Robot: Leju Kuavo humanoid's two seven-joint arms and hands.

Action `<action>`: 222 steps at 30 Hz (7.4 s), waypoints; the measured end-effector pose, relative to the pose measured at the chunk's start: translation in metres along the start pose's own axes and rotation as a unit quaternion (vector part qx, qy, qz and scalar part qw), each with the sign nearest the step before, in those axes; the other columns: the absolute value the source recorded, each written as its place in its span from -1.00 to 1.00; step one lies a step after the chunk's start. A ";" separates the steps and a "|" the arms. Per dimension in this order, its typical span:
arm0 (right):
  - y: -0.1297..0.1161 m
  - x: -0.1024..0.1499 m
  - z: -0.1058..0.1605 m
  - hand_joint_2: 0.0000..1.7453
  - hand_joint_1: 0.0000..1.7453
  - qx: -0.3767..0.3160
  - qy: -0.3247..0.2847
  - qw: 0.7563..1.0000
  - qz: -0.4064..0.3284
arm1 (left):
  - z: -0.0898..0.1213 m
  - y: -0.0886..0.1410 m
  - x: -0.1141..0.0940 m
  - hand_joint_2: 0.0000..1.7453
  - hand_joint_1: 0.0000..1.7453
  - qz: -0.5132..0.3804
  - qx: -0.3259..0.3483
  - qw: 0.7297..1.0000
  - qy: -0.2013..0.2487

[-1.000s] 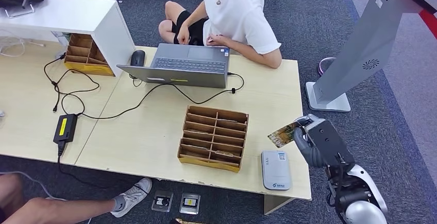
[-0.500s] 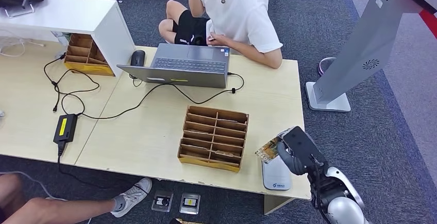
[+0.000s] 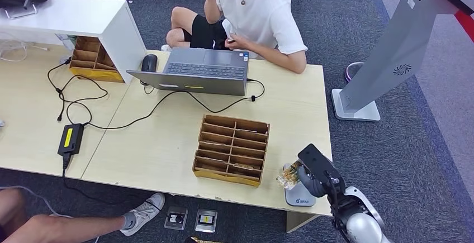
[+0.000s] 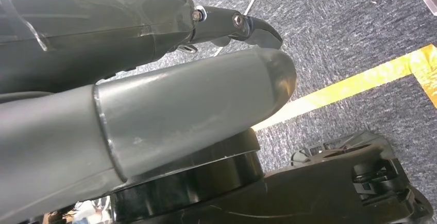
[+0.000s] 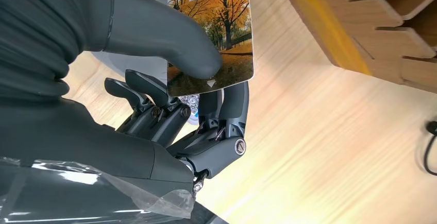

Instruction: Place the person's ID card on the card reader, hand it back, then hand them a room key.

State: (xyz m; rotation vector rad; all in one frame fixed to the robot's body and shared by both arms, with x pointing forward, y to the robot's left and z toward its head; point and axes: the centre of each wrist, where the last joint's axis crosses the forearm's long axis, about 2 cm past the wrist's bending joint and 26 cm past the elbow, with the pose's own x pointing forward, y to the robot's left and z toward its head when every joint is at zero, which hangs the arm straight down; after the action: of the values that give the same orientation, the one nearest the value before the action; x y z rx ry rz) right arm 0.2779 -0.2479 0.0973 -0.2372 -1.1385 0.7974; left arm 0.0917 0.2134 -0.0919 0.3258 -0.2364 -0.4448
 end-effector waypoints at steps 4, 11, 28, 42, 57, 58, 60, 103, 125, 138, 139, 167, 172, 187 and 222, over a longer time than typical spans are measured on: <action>0.004 -0.007 -0.003 1.00 1.00 0.008 0.017 1.000 0.004 | 0.000 0.000 0.000 -1.00 -1.00 -0.003 0.000 1.000 -0.001; 0.011 -0.018 -0.007 1.00 1.00 0.019 0.045 0.999 0.013 | 0.000 0.000 -0.001 -1.00 -1.00 -0.005 0.001 1.000 -0.002; 0.014 -0.023 -0.011 1.00 1.00 0.013 0.071 0.997 0.025 | 0.000 0.000 -0.001 -1.00 -1.00 -0.010 0.002 1.000 -0.003; 0.015 -0.022 -0.011 1.00 1.00 -0.026 0.089 0.995 0.049 | 0.000 0.000 -0.001 -1.00 -1.00 -0.012 0.002 1.000 -0.002; 0.016 -0.021 -0.011 1.00 1.00 -0.032 0.091 0.994 0.059 | 0.000 0.000 -0.001 -1.00 -1.00 -0.012 0.001 1.000 -0.002; 0.016 -0.021 -0.011 1.00 1.00 -0.032 0.091 0.994 0.059 | 0.000 0.000 -0.001 -1.00 -1.00 -0.012 0.001 1.000 -0.002; 0.016 -0.021 -0.012 1.00 1.00 -0.032 0.090 0.994 0.059 | 0.000 0.000 -0.001 -1.00 -1.00 -0.012 0.001 1.000 -0.002; -0.048 0.097 0.005 1.00 1.00 -0.213 -0.148 0.959 0.110 | -0.001 0.002 -0.002 -1.00 -1.00 -0.028 -0.009 0.999 -0.015; -0.118 0.204 -0.037 1.00 1.00 -0.417 -0.189 0.866 0.200 | 0.002 -0.004 0.012 -1.00 -1.00 -0.053 -0.019 0.998 -0.038; -0.110 0.208 -0.061 1.00 -0.88 -0.399 -0.161 0.878 0.208 | 0.001 -0.001 0.012 -1.00 -1.00 -0.057 -0.017 0.998 -0.038; -0.109 0.208 -0.062 1.00 -0.88 -0.396 -0.161 0.880 0.206 | 0.001 -0.001 0.012 -1.00 -1.00 -0.057 -0.017 0.998 -0.037; -0.025 0.212 0.022 -1.00 -1.00 -0.227 -0.318 0.921 0.019 | -0.005 0.008 -0.008 -1.00 -1.00 -0.063 0.019 0.998 -0.009; -0.011 0.226 0.054 -1.00 -1.00 -0.148 -0.379 0.913 0.016 | -0.005 0.008 -0.009 -1.00 -1.00 -0.053 0.032 0.998 -0.007; 0.013 0.270 0.087 -1.00 -1.00 0.036 -0.513 0.858 -0.012 | -0.002 0.000 -0.005 -1.00 -1.00 0.034 0.027 0.999 0.014; 0.070 0.316 0.112 -1.00 -1.00 0.186 -0.575 0.797 0.004 | 0.009 0.001 0.007 -1.00 -1.00 0.196 -0.041 0.976 0.087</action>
State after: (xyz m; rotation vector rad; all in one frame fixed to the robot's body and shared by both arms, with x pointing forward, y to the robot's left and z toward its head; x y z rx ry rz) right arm 0.2068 -0.0101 0.3337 0.6897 -2.0614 1.1931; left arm 0.0959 0.2092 -0.0824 0.2271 -0.1056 -0.0339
